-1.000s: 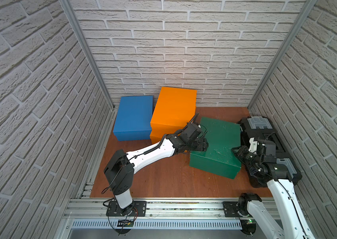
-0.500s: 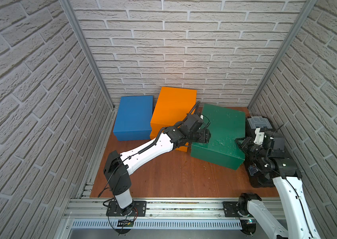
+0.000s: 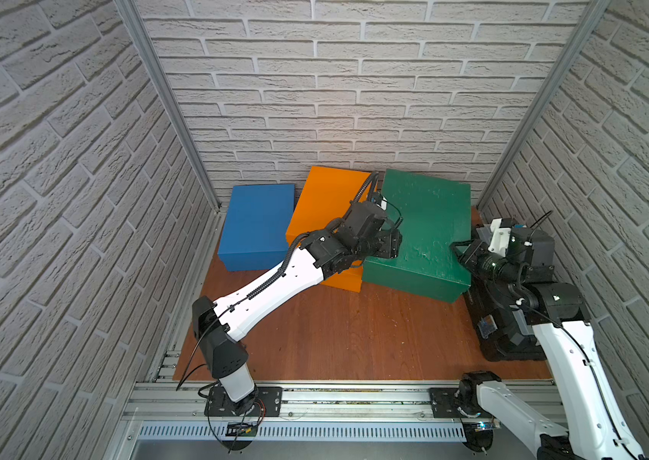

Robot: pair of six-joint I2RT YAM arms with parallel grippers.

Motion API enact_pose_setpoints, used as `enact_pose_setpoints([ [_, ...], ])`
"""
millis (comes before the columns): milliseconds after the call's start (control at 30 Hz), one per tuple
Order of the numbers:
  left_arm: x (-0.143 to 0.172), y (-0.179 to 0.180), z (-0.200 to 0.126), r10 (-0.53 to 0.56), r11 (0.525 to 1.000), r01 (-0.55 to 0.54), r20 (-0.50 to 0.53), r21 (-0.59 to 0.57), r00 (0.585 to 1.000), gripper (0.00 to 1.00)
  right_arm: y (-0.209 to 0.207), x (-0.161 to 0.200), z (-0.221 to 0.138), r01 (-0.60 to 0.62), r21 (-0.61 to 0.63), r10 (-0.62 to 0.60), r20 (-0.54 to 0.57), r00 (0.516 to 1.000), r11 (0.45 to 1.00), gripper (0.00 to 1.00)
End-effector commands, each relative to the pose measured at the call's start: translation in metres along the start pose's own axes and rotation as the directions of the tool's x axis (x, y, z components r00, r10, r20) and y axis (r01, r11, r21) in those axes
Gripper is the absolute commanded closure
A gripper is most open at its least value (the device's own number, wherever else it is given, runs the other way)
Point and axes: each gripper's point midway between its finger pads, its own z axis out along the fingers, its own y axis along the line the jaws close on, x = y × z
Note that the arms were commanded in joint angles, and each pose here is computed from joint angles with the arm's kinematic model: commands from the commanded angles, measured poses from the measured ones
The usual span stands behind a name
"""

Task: Stack the shoeboxes
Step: Pick up the shoebox from the center of the board, then place the shoebox at the shoebox.

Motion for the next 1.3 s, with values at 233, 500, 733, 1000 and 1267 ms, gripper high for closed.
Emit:
enact_pose_setpoints([
  [233,-0.054,-0.116,-0.052,0.134,0.889,-0.220,0.231,0.401,0.964,0.28,0.101,0.008,0.005,0.084,-0.341,-0.136,-0.132,0.982,0.936,0.70],
  [500,-0.096,-0.072,-0.059,0.094,0.919,-0.195,0.289,0.344,0.953,0.28,0.135,0.001,0.035,0.105,-0.382,-0.172,-0.144,0.975,0.918,0.71],
  [733,-0.141,-0.009,-0.071,0.036,0.950,-0.143,0.355,0.278,0.934,0.28,0.180,0.009,0.078,0.148,-0.424,-0.236,-0.161,0.958,0.893,0.71],
  [1000,-0.162,0.089,-0.073,-0.044,0.984,-0.023,0.369,0.175,0.928,0.28,0.218,0.029,0.137,0.121,-0.474,-0.251,-0.222,0.942,0.872,0.72],
  [1267,-0.163,0.161,-0.080,-0.150,0.986,0.108,0.378,0.129,0.914,0.24,0.234,0.049,0.169,0.103,-0.484,-0.263,-0.275,0.925,0.869,0.70],
])
